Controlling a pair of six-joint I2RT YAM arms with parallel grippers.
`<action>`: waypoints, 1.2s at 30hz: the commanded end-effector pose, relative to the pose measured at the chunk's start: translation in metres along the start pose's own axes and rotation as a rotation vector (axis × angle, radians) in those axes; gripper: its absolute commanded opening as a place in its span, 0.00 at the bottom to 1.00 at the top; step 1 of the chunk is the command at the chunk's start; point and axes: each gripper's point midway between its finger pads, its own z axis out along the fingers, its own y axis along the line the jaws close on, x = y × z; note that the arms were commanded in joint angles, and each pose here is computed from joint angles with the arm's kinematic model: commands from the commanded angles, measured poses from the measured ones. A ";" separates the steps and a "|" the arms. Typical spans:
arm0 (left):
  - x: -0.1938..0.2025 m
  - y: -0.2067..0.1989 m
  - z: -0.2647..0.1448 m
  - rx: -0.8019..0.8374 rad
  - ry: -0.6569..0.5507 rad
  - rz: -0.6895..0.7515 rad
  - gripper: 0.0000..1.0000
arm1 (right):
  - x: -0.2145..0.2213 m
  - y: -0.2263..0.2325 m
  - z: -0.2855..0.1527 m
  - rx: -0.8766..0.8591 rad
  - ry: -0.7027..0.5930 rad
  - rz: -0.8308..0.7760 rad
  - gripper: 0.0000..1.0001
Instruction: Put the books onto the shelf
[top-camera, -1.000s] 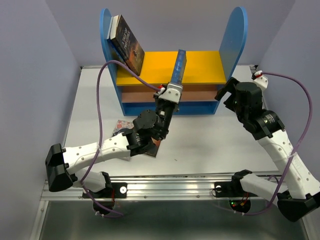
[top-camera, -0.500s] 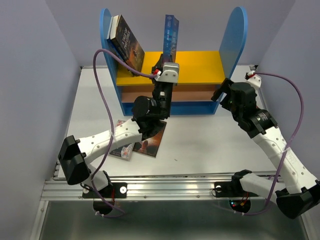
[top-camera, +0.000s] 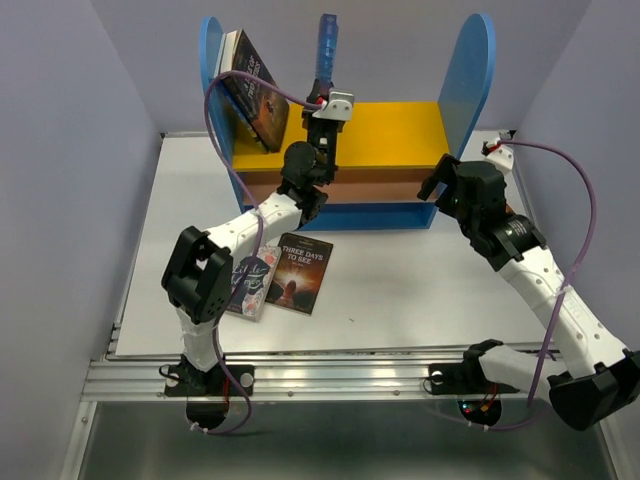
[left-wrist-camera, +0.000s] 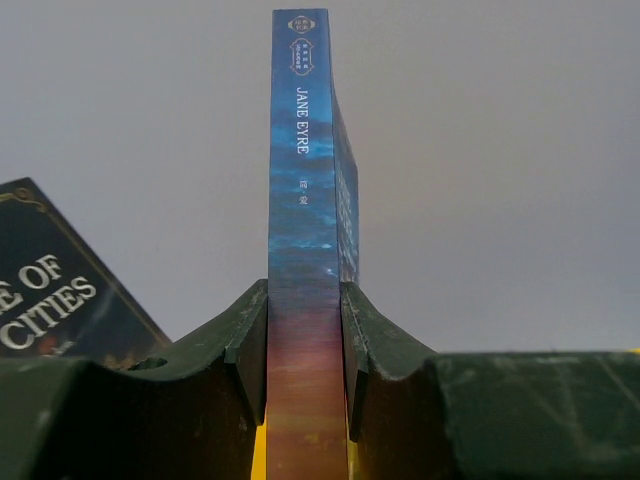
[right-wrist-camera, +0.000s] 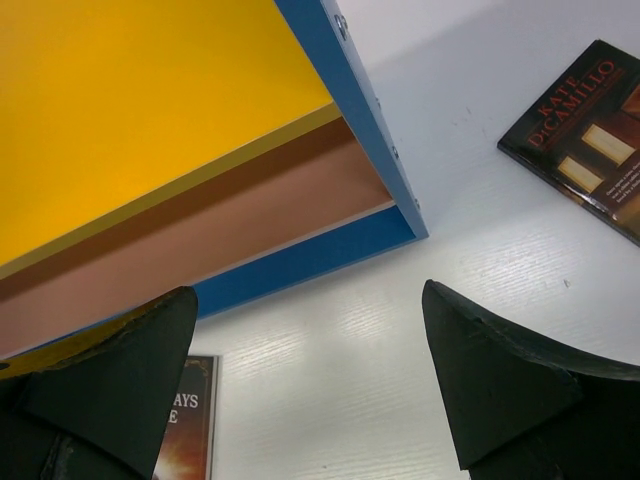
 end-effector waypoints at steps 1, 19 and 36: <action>-0.135 0.058 0.008 -0.138 -0.456 -0.256 0.00 | -0.012 0.004 0.000 -0.027 -0.053 0.005 1.00; -0.063 0.095 -0.071 -0.238 -0.387 -0.385 0.00 | 0.001 0.007 0.006 -0.060 -0.011 -0.005 1.00; -0.006 0.111 -0.104 -0.403 -0.285 -0.459 0.01 | 0.006 0.006 0.006 -0.066 -0.001 -0.019 1.00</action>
